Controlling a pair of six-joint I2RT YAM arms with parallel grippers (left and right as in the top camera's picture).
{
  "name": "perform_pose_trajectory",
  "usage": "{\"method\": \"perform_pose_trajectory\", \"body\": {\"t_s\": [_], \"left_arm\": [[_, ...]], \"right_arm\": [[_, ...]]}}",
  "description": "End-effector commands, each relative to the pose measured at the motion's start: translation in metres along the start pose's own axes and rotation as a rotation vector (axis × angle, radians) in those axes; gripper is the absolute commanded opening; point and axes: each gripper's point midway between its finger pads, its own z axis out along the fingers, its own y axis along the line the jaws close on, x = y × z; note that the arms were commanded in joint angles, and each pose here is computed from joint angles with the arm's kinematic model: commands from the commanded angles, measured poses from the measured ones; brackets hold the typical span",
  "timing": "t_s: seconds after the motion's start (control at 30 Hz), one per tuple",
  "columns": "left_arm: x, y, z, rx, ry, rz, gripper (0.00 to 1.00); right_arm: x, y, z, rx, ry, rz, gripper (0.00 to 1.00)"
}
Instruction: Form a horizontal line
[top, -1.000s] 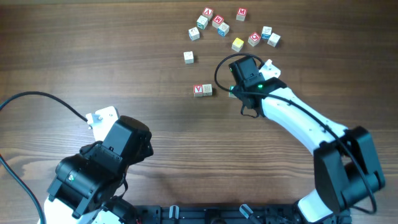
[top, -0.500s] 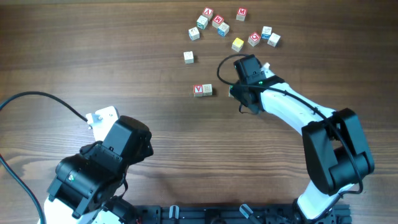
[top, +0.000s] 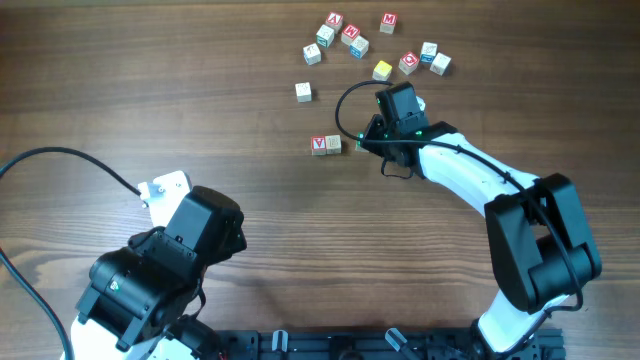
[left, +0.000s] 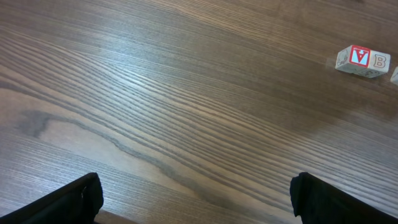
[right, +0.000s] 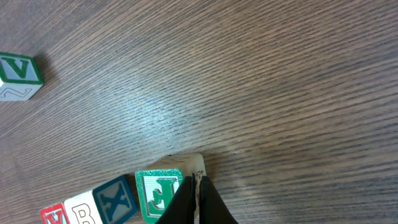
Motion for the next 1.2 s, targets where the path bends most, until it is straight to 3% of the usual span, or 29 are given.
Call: {"method": "perform_pose_trajectory", "body": {"t_s": [0.0,0.2,0.33,0.63,1.17], "left_arm": [[-0.002,0.003,0.0,-0.013,-0.011,-0.021,1.0],[-0.002,0.003,0.0,-0.013,-0.011,-0.021,1.0],[-0.002,0.003,0.0,-0.013,-0.011,-0.021,1.0],[-0.002,0.003,0.0,-0.013,-0.011,-0.021,1.0],[-0.002,0.003,0.0,-0.013,-0.011,-0.021,1.0]], "right_arm": [[0.004,-0.003,0.008,0.005,0.017,-0.039,0.05],[0.003,0.0,0.008,-0.013,0.014,-0.067,0.05],[0.001,-0.021,0.007,0.094,-0.017,0.077,0.05],[0.003,0.002,0.013,-0.022,0.012,-0.096,0.05],[0.007,0.017,0.012,-0.103,0.035,-0.205,0.05]]}}
